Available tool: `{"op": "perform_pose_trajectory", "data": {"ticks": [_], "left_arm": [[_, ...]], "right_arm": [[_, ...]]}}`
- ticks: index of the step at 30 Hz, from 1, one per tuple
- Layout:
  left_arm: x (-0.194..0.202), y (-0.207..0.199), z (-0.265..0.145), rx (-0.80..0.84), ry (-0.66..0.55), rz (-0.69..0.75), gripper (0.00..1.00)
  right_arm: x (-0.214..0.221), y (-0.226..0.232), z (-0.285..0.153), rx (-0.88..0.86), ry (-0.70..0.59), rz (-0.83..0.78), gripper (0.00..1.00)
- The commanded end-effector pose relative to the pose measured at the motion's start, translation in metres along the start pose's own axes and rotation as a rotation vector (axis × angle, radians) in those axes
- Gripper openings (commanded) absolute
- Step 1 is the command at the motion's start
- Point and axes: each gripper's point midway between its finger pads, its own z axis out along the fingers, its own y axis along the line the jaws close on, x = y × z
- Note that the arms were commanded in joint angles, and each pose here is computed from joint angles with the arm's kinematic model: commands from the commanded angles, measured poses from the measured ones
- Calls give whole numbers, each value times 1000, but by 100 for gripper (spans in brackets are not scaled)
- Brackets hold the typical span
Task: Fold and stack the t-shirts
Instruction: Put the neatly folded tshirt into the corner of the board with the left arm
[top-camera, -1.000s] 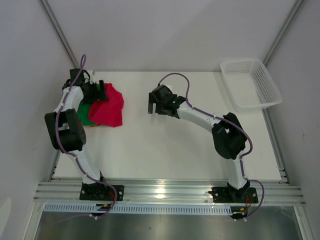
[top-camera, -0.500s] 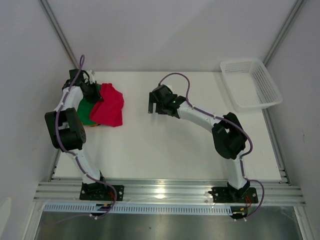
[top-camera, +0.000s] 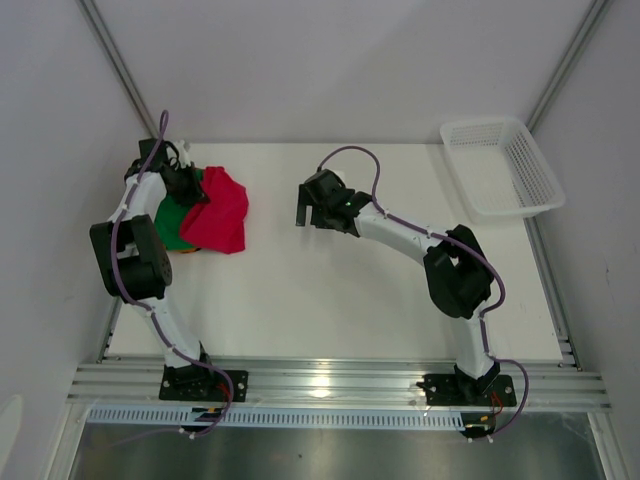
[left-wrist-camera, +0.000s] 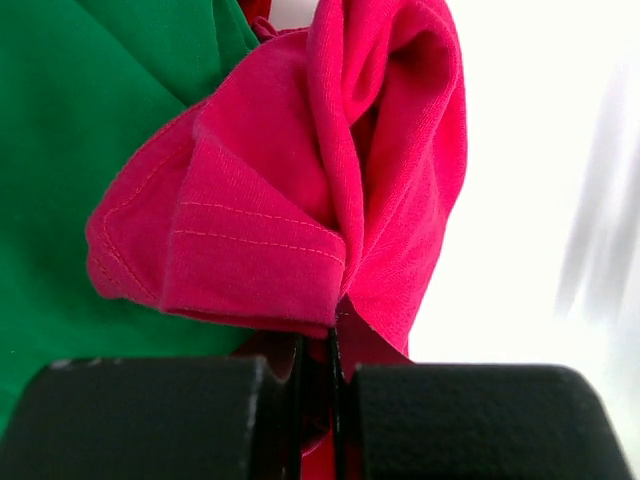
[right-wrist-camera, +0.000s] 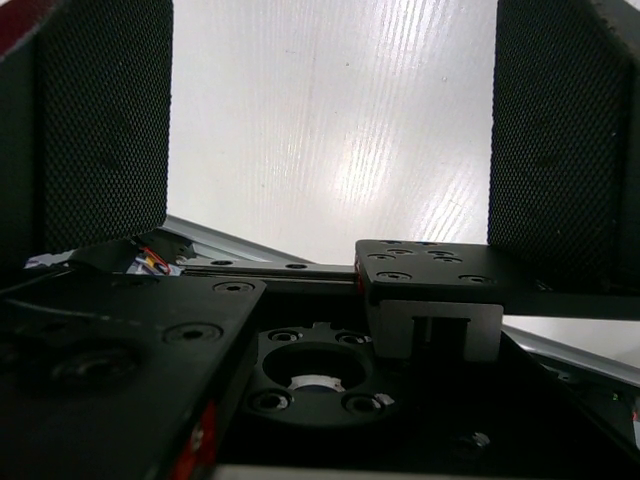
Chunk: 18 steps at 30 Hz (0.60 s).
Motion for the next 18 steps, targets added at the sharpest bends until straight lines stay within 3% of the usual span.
{"op": "perform_pose_trajectory", "data": {"ticks": [1,10,18], "left_arm": [[-37,-16,-32,8,-112,28,1],[-92,-29,-92,-59,-265,94,1],[-99,-28,-115,-115,-308,119,1]], "right_arm": [[-9,9,-3,-27,-30,25,97],[5,14,0,-42,-3,26,97],[10,14,-1,-43,7,28,97]]}}
